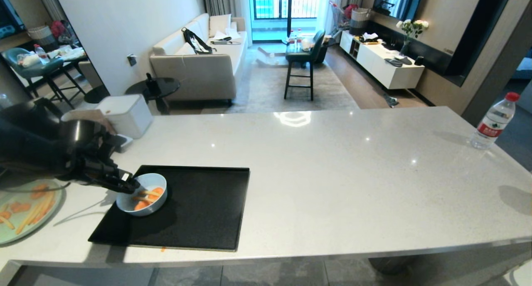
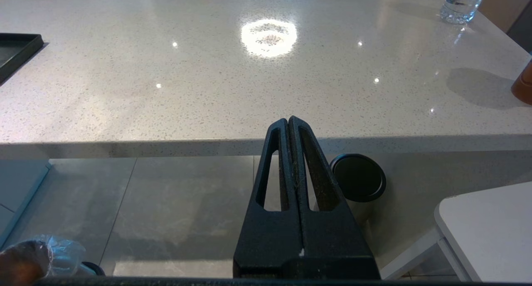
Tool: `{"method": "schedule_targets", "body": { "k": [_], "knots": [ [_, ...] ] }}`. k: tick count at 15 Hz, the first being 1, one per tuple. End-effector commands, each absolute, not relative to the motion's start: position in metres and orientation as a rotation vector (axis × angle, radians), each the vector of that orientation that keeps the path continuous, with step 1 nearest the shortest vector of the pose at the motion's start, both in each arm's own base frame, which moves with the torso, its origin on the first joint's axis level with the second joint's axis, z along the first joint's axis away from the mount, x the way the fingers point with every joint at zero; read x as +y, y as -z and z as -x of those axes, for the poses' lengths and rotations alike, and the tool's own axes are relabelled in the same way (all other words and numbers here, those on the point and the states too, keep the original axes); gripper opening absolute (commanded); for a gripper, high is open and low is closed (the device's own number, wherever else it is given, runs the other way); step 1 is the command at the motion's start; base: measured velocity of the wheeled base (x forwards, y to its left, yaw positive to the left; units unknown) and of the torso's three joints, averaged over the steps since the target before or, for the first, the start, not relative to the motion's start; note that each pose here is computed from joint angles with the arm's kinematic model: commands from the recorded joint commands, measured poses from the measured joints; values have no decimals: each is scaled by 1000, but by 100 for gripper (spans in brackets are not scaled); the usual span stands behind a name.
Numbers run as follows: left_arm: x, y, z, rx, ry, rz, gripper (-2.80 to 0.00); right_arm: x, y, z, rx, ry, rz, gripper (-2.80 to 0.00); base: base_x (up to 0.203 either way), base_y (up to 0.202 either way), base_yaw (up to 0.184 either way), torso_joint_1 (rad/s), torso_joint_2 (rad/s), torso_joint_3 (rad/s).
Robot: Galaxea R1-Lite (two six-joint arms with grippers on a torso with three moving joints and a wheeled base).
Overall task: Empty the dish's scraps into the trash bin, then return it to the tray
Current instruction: Pick up the bowl with leftover food
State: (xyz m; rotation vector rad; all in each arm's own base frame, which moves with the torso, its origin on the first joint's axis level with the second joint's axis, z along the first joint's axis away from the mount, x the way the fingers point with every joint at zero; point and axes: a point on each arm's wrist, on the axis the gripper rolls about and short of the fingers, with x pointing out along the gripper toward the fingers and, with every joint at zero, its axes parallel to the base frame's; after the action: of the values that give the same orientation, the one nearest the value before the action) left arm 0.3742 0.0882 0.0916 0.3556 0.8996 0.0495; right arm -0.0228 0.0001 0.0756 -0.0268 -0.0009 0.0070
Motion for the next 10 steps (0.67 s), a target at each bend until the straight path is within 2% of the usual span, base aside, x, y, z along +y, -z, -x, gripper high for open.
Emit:
{"method": "schedule_targets", "body": {
  "k": [1,5,6,10],
  "knots": [
    [89,-86,-375,915,-49,-356,0,0,-76,23,-2,-8,28,-280,0,0,0,0,0,0],
    [90,-84,-373,923,-53,-355,0,0,-76,23,-2,-8,28,-280,0,0,0,0,0,0],
    [89,-85,-373,922,-52,-356,-280,0,-76,23,-2,-8,28,-280,0,0,0,0,0,0],
    [87,-79,-368,947,-46,-352,-280,0,-75,23,0,-8,28,-280,0,0,0,0,0,0]
  ]
}}
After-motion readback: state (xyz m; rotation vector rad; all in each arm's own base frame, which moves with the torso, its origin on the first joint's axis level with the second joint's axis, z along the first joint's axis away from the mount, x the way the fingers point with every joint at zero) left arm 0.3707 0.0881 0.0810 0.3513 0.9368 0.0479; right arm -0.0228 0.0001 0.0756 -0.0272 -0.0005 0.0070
